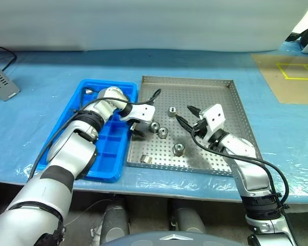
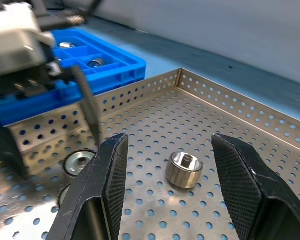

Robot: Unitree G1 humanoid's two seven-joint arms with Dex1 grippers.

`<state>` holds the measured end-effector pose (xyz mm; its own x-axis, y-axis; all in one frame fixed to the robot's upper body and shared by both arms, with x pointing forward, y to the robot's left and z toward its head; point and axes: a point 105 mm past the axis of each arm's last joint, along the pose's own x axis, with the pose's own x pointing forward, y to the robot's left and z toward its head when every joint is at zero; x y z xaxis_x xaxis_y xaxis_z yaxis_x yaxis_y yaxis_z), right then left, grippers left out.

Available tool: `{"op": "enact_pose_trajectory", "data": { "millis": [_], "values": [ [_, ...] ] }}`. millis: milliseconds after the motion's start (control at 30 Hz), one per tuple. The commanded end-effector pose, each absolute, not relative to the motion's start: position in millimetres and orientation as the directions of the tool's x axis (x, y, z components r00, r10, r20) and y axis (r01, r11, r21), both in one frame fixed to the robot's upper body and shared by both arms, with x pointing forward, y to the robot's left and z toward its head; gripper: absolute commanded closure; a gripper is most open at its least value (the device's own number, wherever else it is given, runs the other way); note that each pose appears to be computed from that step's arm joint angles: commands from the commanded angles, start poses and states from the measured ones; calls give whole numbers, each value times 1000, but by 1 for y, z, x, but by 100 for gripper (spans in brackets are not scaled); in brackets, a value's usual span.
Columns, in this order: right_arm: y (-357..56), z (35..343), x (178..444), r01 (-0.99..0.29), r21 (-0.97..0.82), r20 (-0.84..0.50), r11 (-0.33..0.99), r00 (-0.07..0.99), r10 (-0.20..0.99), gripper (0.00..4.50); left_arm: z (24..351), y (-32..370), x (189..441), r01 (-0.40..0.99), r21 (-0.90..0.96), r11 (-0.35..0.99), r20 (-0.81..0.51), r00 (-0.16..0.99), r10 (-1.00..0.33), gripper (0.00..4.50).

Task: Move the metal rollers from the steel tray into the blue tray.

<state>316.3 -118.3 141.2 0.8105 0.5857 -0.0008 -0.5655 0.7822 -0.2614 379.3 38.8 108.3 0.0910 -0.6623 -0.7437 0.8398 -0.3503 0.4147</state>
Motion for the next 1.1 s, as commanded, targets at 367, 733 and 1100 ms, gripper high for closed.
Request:
{"op": "enact_pose_trajectory", "data": {
  "millis": [367, 733, 1100],
  "values": [
    [-124, 140, 304, -536, -287, 9, 794, 827, 562, 175, 99, 46, 381, 845, 382, -374, -795, 95, -599, 48],
    [-122, 141, 311, -529, -304, 6, 792, 830, 557, 175, 94, 44, 369, 864, 304, -401, -790, -7, -613, 107],
    [-99, 162, 314, -537, -306, 20, 786, 822, 570, 175, 94, 42, 372, 870, 332, -363, -769, 26, -639, 276]
  ]
}}
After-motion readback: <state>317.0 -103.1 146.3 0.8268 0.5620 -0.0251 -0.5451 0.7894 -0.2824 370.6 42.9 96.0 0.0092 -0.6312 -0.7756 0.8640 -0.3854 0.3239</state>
